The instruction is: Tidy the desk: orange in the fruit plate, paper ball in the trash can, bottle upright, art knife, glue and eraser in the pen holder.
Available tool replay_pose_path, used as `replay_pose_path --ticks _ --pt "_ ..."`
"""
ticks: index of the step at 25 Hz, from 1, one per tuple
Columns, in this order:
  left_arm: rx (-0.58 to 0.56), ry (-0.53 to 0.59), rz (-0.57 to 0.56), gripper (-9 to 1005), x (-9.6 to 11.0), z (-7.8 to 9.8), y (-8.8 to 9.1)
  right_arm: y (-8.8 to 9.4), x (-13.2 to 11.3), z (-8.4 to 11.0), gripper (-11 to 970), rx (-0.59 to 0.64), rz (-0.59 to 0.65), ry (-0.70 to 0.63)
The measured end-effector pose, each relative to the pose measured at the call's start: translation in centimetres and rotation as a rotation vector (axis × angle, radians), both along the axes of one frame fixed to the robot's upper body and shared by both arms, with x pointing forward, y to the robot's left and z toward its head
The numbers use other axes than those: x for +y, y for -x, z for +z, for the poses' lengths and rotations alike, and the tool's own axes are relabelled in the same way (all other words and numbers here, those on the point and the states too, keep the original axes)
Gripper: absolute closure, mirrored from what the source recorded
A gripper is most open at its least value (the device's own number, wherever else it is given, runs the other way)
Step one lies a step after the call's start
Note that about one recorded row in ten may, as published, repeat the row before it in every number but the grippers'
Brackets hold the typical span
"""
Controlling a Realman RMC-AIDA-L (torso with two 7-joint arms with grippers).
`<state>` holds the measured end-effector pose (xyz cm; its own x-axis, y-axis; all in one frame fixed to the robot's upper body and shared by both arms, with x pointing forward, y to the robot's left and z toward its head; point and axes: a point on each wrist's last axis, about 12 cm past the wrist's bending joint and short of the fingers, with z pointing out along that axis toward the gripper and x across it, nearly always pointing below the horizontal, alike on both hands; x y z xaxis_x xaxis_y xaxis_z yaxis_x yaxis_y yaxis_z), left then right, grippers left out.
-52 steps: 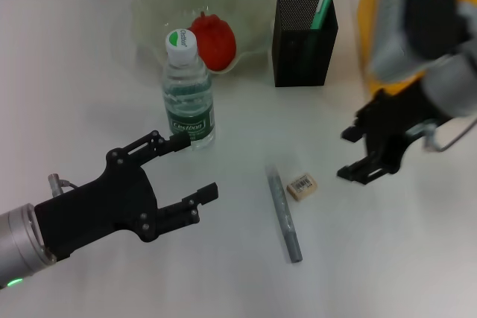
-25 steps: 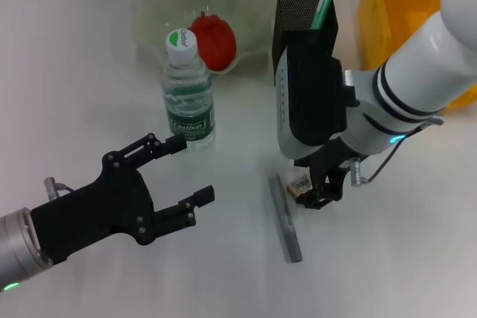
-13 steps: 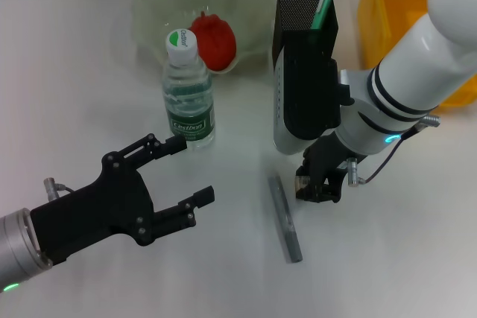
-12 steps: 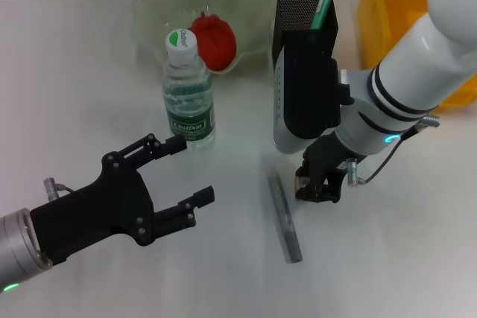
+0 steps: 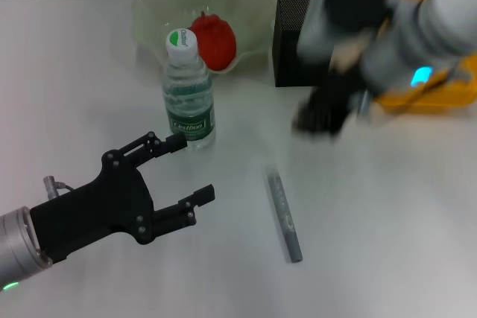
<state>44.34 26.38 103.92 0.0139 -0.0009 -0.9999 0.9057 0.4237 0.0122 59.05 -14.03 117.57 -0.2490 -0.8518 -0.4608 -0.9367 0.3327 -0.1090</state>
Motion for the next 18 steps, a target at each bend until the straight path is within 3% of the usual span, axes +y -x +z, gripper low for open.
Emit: replay_pose_path --ticks 1,2,4,6,10,14,18 --pt "0.000 0.001 0.000 213 0.0 0.0 0.0 -0.8 -1.5 2.3 693 -0.078 -0.084 -0.083" --pt "0.000 0.001 0.000 213 0.0 0.0 0.0 -0.8 -1.5 2.3 691 -0.078 -0.084 -0.083" --pt "-0.001 0.001 -0.001 213 0.0 0.0 0.0 -2.0 -3.4 5.0 687 -0.210 -0.207 -0.208" --pt "-0.001 0.002 -0.001 213 0.0 0.0 0.0 -2.8 -4.1 5.7 684 -0.265 -0.270 -0.264" --pt "-0.001 0.002 -0.002 213 -0.1 0.0 0.0 -3.9 -4.4 5.3 676 -0.297 -0.323 -0.296" --pt "-0.002 0.004 -0.005 213 -0.1 0.1 -0.1 -5.8 -3.7 2.6 669 -0.247 -0.373 -0.295" --pt "-0.002 0.005 -0.007 213 -0.1 0.1 -0.2 -6.6 -3.3 1.3 662 -0.222 -0.395 -0.291"
